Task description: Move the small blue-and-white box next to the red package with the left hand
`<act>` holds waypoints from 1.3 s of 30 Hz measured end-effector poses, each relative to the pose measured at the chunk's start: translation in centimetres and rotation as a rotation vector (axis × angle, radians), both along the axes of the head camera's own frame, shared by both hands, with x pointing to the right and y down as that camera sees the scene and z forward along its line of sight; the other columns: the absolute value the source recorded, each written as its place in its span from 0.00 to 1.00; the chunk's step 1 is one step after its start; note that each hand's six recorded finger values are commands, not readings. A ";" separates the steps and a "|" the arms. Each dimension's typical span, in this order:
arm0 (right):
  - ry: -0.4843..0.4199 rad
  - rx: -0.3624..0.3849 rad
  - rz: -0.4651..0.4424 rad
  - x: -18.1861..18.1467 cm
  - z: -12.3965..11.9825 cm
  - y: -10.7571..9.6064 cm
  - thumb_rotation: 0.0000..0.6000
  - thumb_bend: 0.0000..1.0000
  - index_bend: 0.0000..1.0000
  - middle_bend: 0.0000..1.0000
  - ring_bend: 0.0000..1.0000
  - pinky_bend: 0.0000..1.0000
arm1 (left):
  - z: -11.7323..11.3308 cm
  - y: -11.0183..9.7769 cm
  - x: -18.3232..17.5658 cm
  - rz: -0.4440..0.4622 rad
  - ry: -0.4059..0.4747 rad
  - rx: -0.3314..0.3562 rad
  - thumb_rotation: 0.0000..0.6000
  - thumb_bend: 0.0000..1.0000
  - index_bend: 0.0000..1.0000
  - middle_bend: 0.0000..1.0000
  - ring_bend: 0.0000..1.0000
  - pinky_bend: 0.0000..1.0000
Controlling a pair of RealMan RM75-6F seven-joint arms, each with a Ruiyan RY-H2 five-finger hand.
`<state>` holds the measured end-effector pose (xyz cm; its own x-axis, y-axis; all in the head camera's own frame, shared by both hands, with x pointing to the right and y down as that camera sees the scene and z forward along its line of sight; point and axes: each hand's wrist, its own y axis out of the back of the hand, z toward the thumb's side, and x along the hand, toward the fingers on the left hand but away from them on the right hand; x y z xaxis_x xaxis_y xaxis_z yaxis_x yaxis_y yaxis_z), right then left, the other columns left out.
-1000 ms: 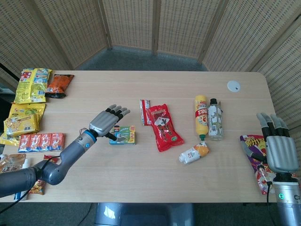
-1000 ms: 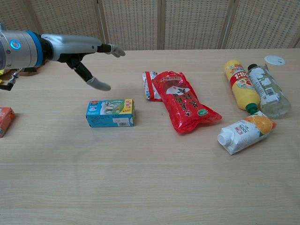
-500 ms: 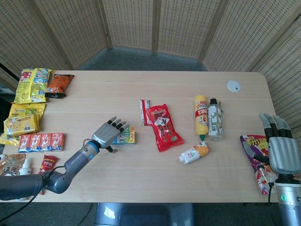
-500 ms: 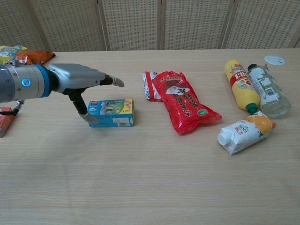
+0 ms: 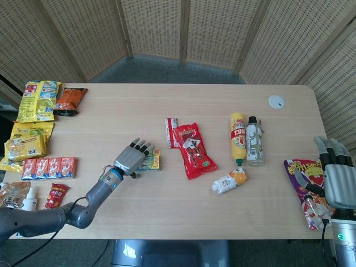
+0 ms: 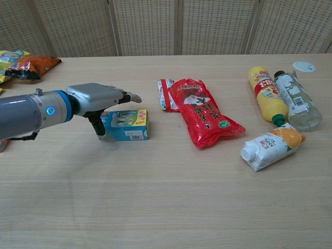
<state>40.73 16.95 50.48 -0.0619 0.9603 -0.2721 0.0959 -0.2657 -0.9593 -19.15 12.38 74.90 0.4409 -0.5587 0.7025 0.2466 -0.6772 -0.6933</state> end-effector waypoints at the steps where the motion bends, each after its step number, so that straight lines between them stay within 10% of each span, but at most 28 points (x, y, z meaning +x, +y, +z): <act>1: 0.000 0.001 0.001 0.0 0.0 0.0 0.22 0.33 0.00 0.08 0.00 0.00 | 0.3 0.1 0.1 -0.008 0.002 -0.001 0.98 0.27 0.00 0.00 0.00 0.00; 6: -0.010 0.001 0.010 0.3 -0.2 0.1 0.22 0.33 0.00 0.08 0.00 0.00 | 1.4 0.5 0.8 -0.025 0.008 -0.003 1.00 0.42 0.16 0.04 0.06 0.13; 13: -0.013 0.002 0.016 0.5 -0.3 0.2 0.22 0.33 0.00 0.08 0.00 0.00 | 1.9 0.3 1.5 -0.068 0.038 0.010 1.00 0.55 0.57 0.43 0.49 0.53; 21: -0.013 -0.001 0.016 0.5 -0.1 0.2 0.22 0.33 0.00 0.08 0.00 0.00 | -0.1 -1.0 1.9 -0.113 0.121 0.046 1.00 0.55 0.66 0.51 0.59 0.64; 39: 0.001 -0.019 -0.022 -0.2 1.8 -0.1 0.21 0.33 0.00 0.08 0.00 0.00 | -18.2 -9.0 -0.4 -0.195 0.341 0.323 1.00 0.54 0.67 0.51 0.58 0.63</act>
<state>40.58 16.81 52.28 -0.0407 0.9559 -0.2907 0.0889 -0.2863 -0.9540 -19.54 3.33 56.67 0.4804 -0.8187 0.3146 -0.1399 -0.4257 -0.8940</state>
